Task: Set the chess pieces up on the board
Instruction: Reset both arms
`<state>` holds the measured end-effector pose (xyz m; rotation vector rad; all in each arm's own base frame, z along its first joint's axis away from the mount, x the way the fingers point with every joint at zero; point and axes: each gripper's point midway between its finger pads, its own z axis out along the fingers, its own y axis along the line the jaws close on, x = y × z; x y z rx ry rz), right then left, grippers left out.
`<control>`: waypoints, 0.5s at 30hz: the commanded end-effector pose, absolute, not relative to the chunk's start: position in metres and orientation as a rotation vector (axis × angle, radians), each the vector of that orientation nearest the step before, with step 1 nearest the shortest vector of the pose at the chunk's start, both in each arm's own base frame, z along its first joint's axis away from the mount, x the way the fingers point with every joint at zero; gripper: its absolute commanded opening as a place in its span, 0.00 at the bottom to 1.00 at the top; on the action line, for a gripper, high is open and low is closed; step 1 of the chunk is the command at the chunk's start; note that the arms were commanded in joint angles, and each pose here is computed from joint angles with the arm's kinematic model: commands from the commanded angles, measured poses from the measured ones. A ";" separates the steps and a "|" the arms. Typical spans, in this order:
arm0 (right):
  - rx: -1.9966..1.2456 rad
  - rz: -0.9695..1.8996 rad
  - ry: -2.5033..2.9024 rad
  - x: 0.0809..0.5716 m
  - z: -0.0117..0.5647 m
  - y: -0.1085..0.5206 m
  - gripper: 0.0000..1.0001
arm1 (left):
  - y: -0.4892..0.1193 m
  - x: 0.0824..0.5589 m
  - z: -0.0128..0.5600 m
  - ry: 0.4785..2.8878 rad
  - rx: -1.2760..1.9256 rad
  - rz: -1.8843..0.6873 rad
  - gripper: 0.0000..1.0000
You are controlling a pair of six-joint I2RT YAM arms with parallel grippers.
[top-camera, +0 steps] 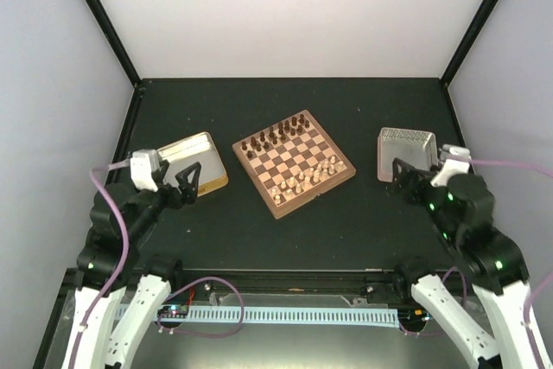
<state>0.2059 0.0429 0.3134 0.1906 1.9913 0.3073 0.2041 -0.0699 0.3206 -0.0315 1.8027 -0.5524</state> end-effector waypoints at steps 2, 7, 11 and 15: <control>0.249 0.251 1.954 0.169 0.317 0.015 1.00 | -0.062 0.171 0.329 1.793 -0.001 -0.523 0.99; 0.318 0.257 1.922 0.146 0.323 -0.001 1.00 | -0.054 0.150 0.344 1.762 0.019 -0.481 0.99; 0.356 0.256 1.902 0.133 0.325 -0.011 1.00 | -0.050 0.139 0.356 1.741 0.019 -0.465 0.99; 0.384 0.260 1.916 0.125 0.317 -0.015 1.00 | -0.048 0.126 0.376 1.685 0.034 -0.462 0.99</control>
